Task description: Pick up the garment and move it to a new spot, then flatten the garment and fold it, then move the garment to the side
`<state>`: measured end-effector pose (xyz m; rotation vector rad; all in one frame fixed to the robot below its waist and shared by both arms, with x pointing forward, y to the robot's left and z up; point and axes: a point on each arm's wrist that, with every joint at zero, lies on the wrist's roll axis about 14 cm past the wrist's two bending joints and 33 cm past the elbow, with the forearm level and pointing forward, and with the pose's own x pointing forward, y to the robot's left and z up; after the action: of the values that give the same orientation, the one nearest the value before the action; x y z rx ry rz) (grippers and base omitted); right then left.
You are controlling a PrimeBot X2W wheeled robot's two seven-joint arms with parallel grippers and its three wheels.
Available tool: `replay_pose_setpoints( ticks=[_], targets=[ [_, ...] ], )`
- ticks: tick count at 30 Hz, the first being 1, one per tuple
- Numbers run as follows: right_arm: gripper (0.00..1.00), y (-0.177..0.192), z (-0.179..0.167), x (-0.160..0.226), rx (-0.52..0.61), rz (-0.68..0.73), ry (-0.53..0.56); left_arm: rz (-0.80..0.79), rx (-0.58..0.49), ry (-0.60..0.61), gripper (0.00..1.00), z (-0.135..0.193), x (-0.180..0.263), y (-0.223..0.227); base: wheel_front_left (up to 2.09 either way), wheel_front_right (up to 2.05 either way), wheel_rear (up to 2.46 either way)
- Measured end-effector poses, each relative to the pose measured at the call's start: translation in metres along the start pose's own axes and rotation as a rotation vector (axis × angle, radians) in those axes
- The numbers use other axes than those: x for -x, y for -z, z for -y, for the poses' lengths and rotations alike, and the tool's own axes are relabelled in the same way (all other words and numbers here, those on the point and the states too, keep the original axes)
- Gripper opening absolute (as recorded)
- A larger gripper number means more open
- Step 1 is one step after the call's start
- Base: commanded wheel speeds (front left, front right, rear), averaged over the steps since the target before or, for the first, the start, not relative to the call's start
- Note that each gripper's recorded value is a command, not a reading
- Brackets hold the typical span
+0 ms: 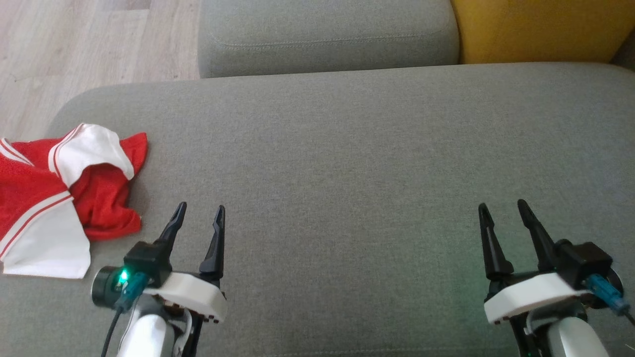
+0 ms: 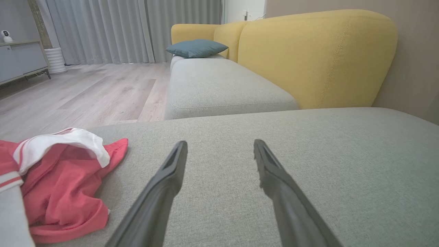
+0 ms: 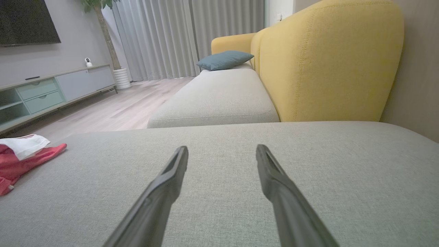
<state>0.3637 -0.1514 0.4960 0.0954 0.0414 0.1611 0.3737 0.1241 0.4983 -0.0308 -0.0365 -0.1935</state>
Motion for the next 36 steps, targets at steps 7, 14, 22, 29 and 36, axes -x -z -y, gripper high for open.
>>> replay_pose_setpoints(
  ticks=[7,14,22,29,36],
  targets=[
    [1.0,0.0,0.004,0.0,-0.005,0.002,0.015,0.0,0.0,-0.002,1.0,-0.001,0.0,0.0,0.0,0.0,0.0],
    [1.0,0.0,0.003,0.0,-0.01,0.002,0.017,0.0,-0.001,-0.005,1.0,-0.001,0.001,0.0,0.0,0.0,0.0],
    [1.0,0.001,-0.001,-0.003,-0.011,-0.002,0.004,0.003,-0.009,-0.026,1.0,-0.007,0.002,-0.001,0.0,0.0,0.0],
    [1.0,0.0,-0.026,-0.014,-0.007,-0.001,-0.076,0.014,-0.012,-0.094,1.0,-0.026,0.012,-0.005,0.0,0.0,0.0],
    [1.0,-0.006,-0.062,-0.031,0.0,0.001,-0.187,0.023,-0.018,-0.207,1.0,-0.057,0.035,-0.009,0.0,0.0,0.0]
  ],
)
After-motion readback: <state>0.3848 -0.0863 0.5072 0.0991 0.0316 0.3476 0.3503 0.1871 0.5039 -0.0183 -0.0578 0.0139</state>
